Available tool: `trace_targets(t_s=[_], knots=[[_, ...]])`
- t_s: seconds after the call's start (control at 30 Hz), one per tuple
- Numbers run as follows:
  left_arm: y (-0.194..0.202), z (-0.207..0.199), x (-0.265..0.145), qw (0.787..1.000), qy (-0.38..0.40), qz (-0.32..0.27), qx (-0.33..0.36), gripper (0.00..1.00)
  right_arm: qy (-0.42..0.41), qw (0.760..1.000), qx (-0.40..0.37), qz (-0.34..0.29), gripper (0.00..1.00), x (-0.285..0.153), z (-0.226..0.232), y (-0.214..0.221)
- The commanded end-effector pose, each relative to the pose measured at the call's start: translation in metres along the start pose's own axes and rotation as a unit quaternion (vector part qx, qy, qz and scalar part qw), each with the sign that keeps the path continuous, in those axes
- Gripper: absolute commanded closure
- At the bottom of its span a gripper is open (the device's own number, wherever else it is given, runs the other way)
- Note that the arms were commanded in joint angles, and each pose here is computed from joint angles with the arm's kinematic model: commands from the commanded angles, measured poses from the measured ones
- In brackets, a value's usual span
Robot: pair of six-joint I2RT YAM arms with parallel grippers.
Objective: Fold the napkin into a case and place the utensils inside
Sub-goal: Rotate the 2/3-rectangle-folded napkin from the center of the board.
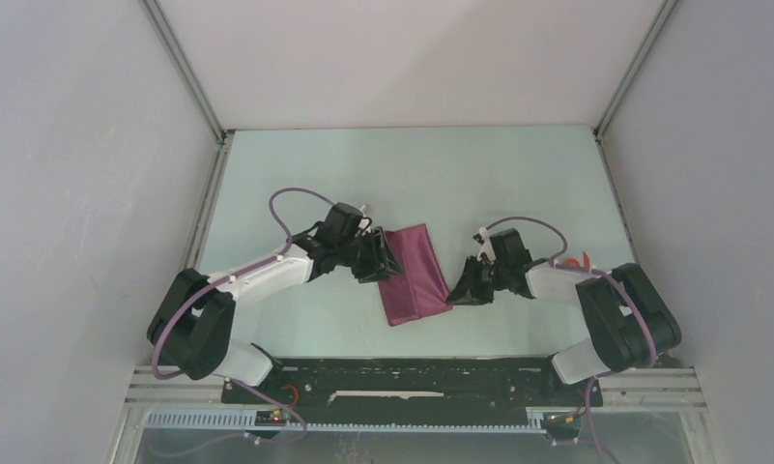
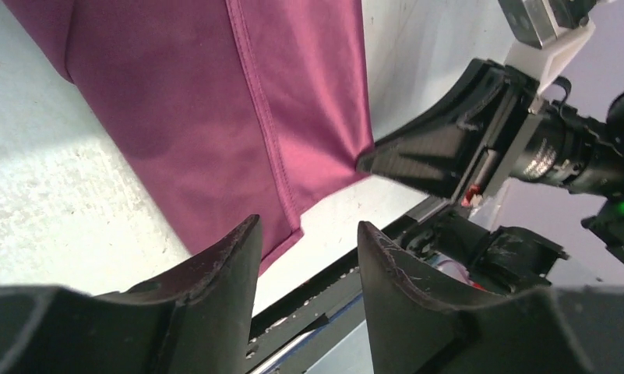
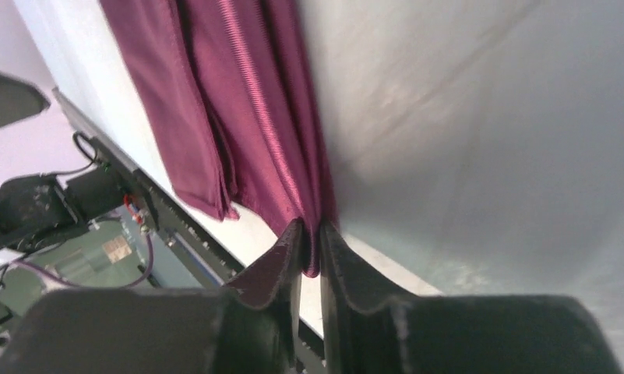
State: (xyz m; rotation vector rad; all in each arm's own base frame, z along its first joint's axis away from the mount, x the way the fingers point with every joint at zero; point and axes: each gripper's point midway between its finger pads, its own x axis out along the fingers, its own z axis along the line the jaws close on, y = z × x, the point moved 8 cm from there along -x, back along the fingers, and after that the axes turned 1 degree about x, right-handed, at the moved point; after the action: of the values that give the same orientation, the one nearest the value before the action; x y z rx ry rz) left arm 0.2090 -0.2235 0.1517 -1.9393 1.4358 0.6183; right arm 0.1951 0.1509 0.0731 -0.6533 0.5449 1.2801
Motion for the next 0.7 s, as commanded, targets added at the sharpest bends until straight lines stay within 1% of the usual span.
trace_targets(t_s=[0.0, 0.03, 0.07, 0.1, 0.13, 0.17, 0.2, 0.27, 0.3, 0.37, 0.43, 0.47, 0.57, 0.63, 0.67], knots=[[-0.003, -0.016, -0.009, 0.997, -0.019, -0.042, 0.060, 0.45, -0.056, 0.998, 0.001, -0.040, 0.75, -0.002, 0.035, 0.005], [-0.001, -0.018, -0.007, 0.996, -0.026, -0.043, 0.068, 0.44, -0.064, 0.997, 0.001, -0.045, 0.68, -0.006, 0.038, 0.006], [0.002, -0.020, -0.005, 0.995, -0.035, -0.045, 0.076, 0.43, -0.068, 0.996, 0.000, -0.060, 0.58, -0.013, 0.041, 0.005], [0.004, -0.025, -0.003, 0.994, -0.043, -0.048, 0.087, 0.42, -0.062, 0.995, 0.004, -0.077, 0.46, -0.020, 0.039, 0.001], [0.007, -0.031, 0.000, 0.993, -0.049, -0.050, 0.097, 0.40, -0.051, 0.994, 0.014, -0.091, 0.37, -0.028, 0.035, -0.002], [0.011, -0.037, 0.004, 0.991, -0.058, -0.053, 0.107, 0.20, -0.032, 0.994, 0.032, -0.103, 0.31, -0.036, 0.027, -0.005], [0.016, -0.044, 0.009, 0.990, -0.067, -0.053, 0.115, 0.15, -0.015, 0.992, 0.045, -0.115, 0.26, -0.044, 0.018, -0.008], [0.026, -0.058, 0.021, 0.986, -0.092, -0.051, 0.128, 0.13, 0.006, 0.990, 0.054, -0.132, 0.24, -0.056, 0.004, -0.013], [0.031, -0.064, 0.029, 0.984, -0.106, -0.050, 0.134, 0.14, 0.014, 0.988, 0.059, -0.140, 0.24, -0.061, -0.001, -0.015], [0.037, -0.079, 0.043, 0.977, -0.143, -0.050, 0.148, 0.20, 0.027, 0.986, 0.065, -0.153, 0.23, -0.067, -0.009, -0.018], [0.046, -0.088, 0.059, 0.968, -0.195, -0.038, 0.153, 0.31, 0.039, 0.983, 0.069, -0.163, 0.24, -0.070, -0.013, -0.021], [0.052, -0.092, 0.064, 0.964, -0.216, -0.033, 0.153, 0.33, 0.047, 0.982, 0.075, -0.166, 0.24, -0.072, -0.016, -0.022], [0.068, -0.100, 0.078, 0.956, -0.251, -0.019, 0.151, 0.32, 0.065, 0.977, 0.082, -0.184, 0.24, -0.077, -0.021, -0.027], [0.076, -0.098, 0.084, 0.951, -0.273, -0.011, 0.147, 0.32, 0.074, 0.975, 0.081, -0.191, 0.24, -0.079, -0.024, -0.029], [0.079, -0.095, 0.089, 0.949, -0.282, -0.005, 0.143, 0.34, 0.074, 0.975, 0.078, -0.193, 0.24, -0.079, -0.025, -0.030]])
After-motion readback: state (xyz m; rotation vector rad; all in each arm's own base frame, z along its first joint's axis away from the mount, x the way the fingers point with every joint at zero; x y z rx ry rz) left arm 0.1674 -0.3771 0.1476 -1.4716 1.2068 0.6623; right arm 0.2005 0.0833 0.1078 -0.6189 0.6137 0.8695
